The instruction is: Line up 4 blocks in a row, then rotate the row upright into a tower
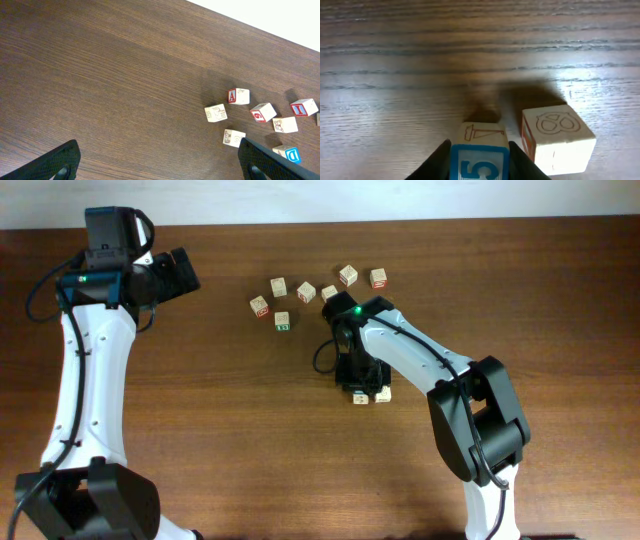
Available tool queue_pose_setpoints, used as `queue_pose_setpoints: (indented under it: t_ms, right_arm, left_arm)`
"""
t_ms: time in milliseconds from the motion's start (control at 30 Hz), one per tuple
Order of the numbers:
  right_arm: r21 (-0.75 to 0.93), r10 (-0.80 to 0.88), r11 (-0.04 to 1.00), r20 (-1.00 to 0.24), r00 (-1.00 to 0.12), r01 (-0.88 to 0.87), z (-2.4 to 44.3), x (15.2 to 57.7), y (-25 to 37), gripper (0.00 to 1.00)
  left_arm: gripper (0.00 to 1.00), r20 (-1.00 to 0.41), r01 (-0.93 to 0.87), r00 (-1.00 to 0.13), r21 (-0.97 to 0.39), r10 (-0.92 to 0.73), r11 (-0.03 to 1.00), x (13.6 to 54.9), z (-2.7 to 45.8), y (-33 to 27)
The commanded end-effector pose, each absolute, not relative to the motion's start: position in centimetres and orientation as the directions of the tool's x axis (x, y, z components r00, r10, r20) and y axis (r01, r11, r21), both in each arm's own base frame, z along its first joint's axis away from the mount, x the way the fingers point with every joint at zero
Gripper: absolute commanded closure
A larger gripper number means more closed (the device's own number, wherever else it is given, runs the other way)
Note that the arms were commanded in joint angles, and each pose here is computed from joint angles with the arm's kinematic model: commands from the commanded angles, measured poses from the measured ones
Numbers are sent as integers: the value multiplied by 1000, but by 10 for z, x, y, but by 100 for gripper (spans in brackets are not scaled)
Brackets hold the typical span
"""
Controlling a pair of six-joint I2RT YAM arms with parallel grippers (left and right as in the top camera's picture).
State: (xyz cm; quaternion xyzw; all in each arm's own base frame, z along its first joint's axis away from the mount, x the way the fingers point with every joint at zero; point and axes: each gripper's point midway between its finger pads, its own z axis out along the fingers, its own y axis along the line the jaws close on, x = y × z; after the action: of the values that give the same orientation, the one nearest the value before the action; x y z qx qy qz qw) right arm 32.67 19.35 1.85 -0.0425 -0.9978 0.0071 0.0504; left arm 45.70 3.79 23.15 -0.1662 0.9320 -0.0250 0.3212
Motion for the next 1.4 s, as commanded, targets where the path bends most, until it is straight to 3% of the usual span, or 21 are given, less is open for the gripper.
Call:
queue_pose_setpoints:
  t_ms: [0, 133, 200, 300, 400, 533, 633, 833, 933, 1033, 1100, 1233, 1300, 1367]
  right_arm:
    - [-16, 70, 997, 99, -993, 69, 17, 327, 192, 58]
    - [26, 6, 1000, 41, -999, 8, 34, 347, 202, 54]
    - [75, -61, 995, -67, -996, -66, 64, 378, 214, 49]
    - [83, -232, 957, -356, -905, -278, 106, 453, 219, 38]
    - [60, -251, 949, -444, -860, -308, 91, 494, 207, 33]
    - [30, -467, 853, -400, -789, -520, 37, 492, 228, 32]
    - [27, -499, 837, -374, -782, -547, 14, 488, 238, 33]
    - [23, -414, 887, -407, -815, -462, 14, 500, 236, 61]
    - [30, -402, 895, -382, -832, -446, 11, 494, 235, 63]
    - [55, -347, 919, -352, -869, -390, 11, 487, 233, 74]
    - [73, -301, 935, -348, -888, -346, 31, 486, 232, 80]
    - [145, -164, 963, -364, -917, -229, 131, 475, 231, 85]
    - [243, -93, 957, -250, -964, -156, 152, 443, 235, 85]
    - [241, -78, 966, -78, -994, -95, 139, 403, 235, 85]
  left_arm:
    - [1, -600, -306, -727, -153, -335, 939, 460, 236, 41]
    - [1, -600, -306, -727, -153, -335, 939, 460, 236, 41]
    - [1, -601, -306, -726, -154, -334, 940, 461, 236, 41]
    - [1, -602, -306, -725, -154, -335, 940, 461, 236, 41]
    - [1, -601, -306, -725, -154, -335, 940, 461, 236, 41]
    - [1, -601, -306, -725, -154, -335, 940, 461, 236, 41]
    - [1, -601, -306, -725, -154, -335, 940, 461, 236, 41]
    - [1, -601, -306, -725, -154, -335, 940, 461, 236, 41]
    - [1, -602, -306, -725, -154, -335, 940, 461, 236, 41]
    - [1, -601, -306, -725, -154, -335, 940, 461, 236, 41]
    - [1, -601, -306, -725, -154, -335, 940, 461, 236, 41]
    - [1, -602, -306, -725, -154, -335, 940, 461, 236, 41]
    - [1, -601, -306, -725, -154, -335, 940, 461, 236, 41]
    - [1, -602, -306, -725, -154, -335, 940, 461, 236, 41]
